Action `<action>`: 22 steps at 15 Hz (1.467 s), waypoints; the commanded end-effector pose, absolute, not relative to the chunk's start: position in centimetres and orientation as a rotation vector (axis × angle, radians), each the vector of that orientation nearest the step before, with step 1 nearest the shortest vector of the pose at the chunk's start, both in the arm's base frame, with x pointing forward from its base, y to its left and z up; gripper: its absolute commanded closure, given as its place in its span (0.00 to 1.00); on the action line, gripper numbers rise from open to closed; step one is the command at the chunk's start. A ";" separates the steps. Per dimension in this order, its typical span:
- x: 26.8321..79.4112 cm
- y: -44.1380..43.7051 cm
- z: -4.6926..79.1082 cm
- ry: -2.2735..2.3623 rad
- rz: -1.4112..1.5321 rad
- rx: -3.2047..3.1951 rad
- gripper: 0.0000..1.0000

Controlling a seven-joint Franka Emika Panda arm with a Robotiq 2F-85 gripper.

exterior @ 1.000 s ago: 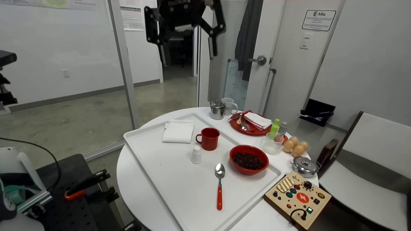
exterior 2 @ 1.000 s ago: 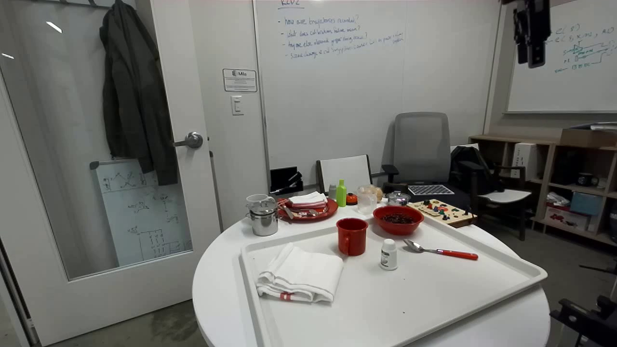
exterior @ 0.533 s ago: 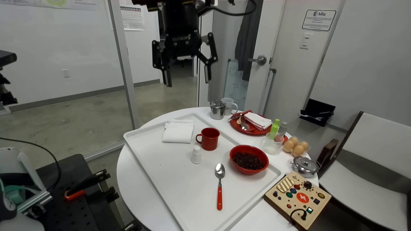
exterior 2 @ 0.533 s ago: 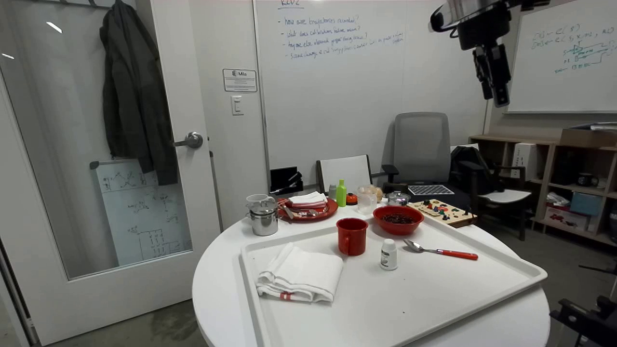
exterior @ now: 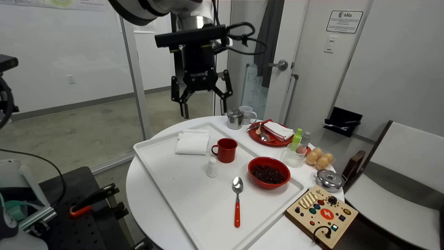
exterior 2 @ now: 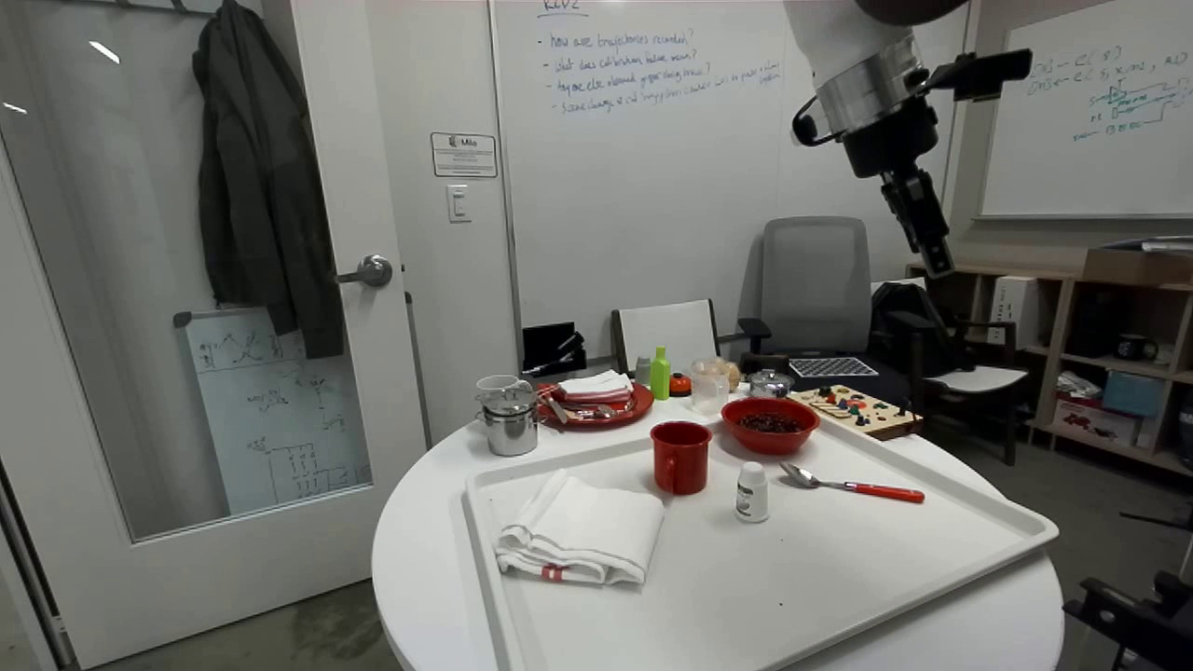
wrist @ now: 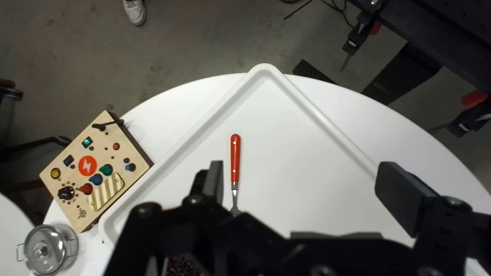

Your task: Pick the seasoning bottle on the tray and put it in the red cup

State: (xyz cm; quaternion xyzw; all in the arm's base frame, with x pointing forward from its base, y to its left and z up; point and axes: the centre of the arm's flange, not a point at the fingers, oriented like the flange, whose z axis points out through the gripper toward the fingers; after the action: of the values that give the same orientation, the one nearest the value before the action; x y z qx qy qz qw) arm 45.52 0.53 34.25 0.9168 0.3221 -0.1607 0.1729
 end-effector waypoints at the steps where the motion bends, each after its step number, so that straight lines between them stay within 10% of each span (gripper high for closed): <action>1: 48.1 0.1 32.4 0.733 -0.363 2.598 0.00; 22: 54.5 5.7 23.9 0.786 0.044 2.851 0.00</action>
State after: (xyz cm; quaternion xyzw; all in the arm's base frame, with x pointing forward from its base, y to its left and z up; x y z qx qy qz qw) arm 51.50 4.25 27.30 0.9620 0.2502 -0.0042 0.1092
